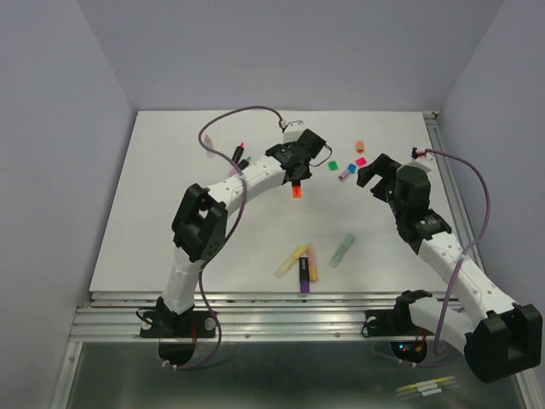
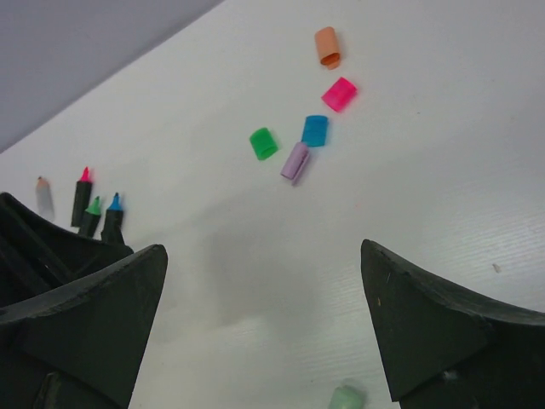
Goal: Open the pen caps
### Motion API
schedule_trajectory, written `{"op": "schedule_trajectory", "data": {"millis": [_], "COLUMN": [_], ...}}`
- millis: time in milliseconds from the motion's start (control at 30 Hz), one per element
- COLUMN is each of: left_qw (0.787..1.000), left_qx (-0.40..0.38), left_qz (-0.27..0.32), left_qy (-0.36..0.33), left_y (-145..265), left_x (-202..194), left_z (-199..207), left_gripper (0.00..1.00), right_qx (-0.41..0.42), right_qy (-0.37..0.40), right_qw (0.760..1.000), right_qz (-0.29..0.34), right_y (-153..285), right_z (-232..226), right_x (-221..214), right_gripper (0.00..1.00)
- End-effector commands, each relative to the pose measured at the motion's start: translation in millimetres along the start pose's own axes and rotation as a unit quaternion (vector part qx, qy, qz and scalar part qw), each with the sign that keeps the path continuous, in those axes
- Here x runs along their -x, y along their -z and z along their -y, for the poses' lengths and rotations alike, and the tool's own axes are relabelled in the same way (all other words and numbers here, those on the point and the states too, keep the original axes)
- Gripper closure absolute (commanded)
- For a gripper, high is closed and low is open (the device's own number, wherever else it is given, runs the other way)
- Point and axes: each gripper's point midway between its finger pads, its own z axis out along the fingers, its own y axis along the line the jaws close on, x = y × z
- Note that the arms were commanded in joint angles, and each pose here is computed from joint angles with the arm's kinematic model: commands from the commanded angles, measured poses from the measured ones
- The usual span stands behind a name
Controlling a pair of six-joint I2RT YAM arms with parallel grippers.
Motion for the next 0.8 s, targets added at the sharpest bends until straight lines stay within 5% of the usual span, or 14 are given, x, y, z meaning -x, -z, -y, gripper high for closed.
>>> {"op": "schedule_trajectory", "data": {"millis": [0,167,267,333,767], "left_qw": [0.992,0.982,0.976,0.975,0.973], "left_qx": [-0.046,-0.086,-0.102,-0.104,-0.126], "left_qz": [0.11,0.151,0.168,0.17,0.154], "left_qy": [0.047,0.073,0.093,0.099,0.12], "left_y": [66,98,109,110,111], "left_x": [75,103,111,113,114], "left_z": [9,12,12,14,26], "left_gripper": [1.0,1.0,1.0,1.0,1.0], "right_qx": [0.121,0.256,0.381,0.411,0.458], "right_qy": [-0.006,0.022,0.028,0.021,0.028], "right_qw": [0.993,0.963,0.908,0.893,0.872], "right_qz": [0.009,-0.078,-0.171,-0.183,-0.172], "right_y": [10,19,41,41,28], "right_z": [-44,-90,-126,-137,-178], "right_x": [10,-22,-53,-59,-53], "right_gripper": [0.0,0.0,0.0,0.0,0.03]}}
